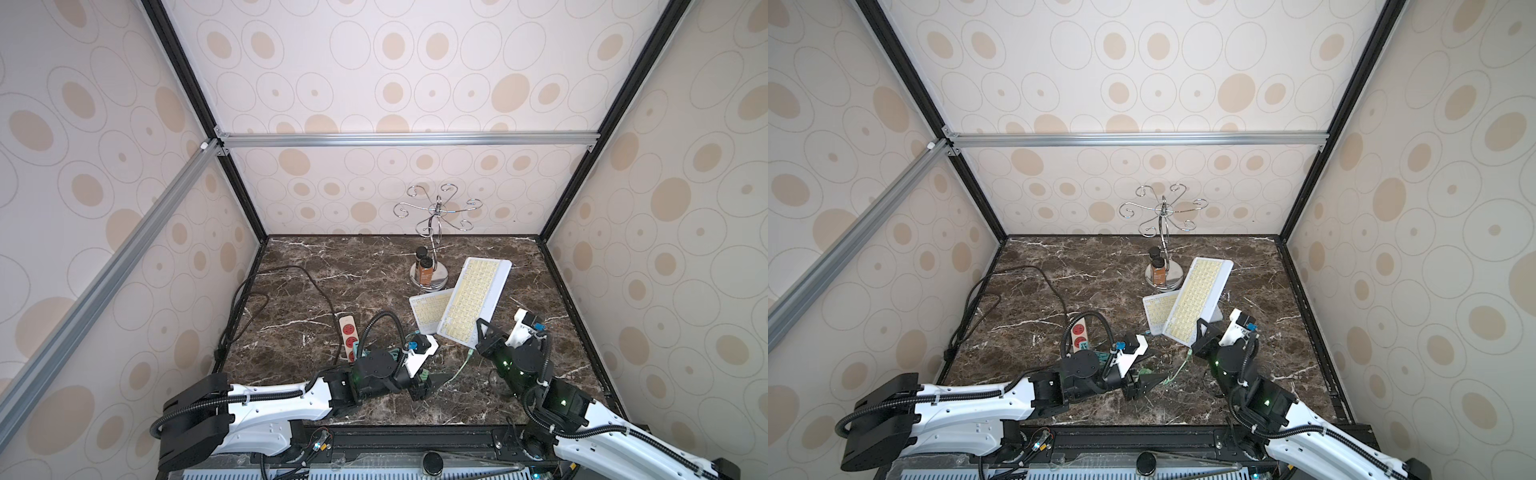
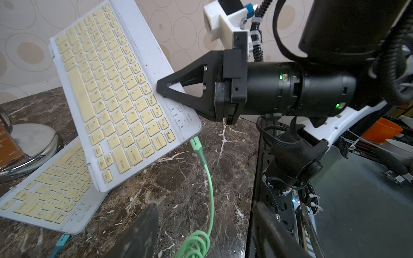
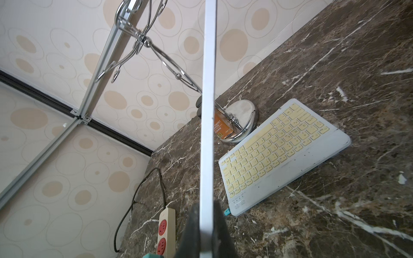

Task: Unplug the wireless keyboard
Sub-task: Remove the power cord from the keyboard.

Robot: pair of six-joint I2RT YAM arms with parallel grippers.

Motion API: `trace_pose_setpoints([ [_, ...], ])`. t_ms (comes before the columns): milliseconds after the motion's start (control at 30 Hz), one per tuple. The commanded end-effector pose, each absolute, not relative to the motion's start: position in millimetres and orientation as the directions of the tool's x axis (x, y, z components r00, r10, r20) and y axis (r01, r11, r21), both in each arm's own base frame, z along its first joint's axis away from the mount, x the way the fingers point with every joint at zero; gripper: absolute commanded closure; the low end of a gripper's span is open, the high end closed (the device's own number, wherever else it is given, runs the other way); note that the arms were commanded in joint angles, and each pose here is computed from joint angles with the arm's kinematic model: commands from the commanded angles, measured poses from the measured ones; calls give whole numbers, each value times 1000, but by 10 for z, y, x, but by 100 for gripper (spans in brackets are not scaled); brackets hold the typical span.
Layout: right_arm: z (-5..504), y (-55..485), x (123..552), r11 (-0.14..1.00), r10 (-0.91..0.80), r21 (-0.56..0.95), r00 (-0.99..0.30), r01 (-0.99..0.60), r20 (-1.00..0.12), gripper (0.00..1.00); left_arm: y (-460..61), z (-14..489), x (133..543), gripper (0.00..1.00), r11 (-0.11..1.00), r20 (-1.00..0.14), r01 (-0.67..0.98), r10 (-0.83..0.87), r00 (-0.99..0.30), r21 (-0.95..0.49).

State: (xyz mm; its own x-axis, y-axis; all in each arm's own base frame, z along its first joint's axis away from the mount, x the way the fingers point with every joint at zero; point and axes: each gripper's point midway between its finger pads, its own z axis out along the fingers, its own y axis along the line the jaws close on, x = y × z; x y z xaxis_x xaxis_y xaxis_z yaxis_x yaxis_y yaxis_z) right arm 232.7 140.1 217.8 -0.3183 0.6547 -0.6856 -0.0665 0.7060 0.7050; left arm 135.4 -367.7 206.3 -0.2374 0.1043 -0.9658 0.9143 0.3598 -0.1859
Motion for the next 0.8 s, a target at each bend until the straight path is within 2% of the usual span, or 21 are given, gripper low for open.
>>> trace_pose_setpoints([
  [0,2654,1373,2296,671,715,735,-178,-100,-677,100,-3738,2214,1345,34,335,-972,919,36,-233,-208],
  [300,2684,1646,2164,659,711,736,-191,-157,-677,100,-3797,2069,1233,33,261,-959,926,3,-284,-273],
  [600,2640,1584,2155,586,776,798,-184,-143,-603,100,-3926,2090,1434,30,343,-972,917,42,-230,-202],
  [767,2658,1539,2149,570,792,809,-170,-143,-587,100,-4071,2190,1557,35,367,-976,911,34,-213,-187],
])
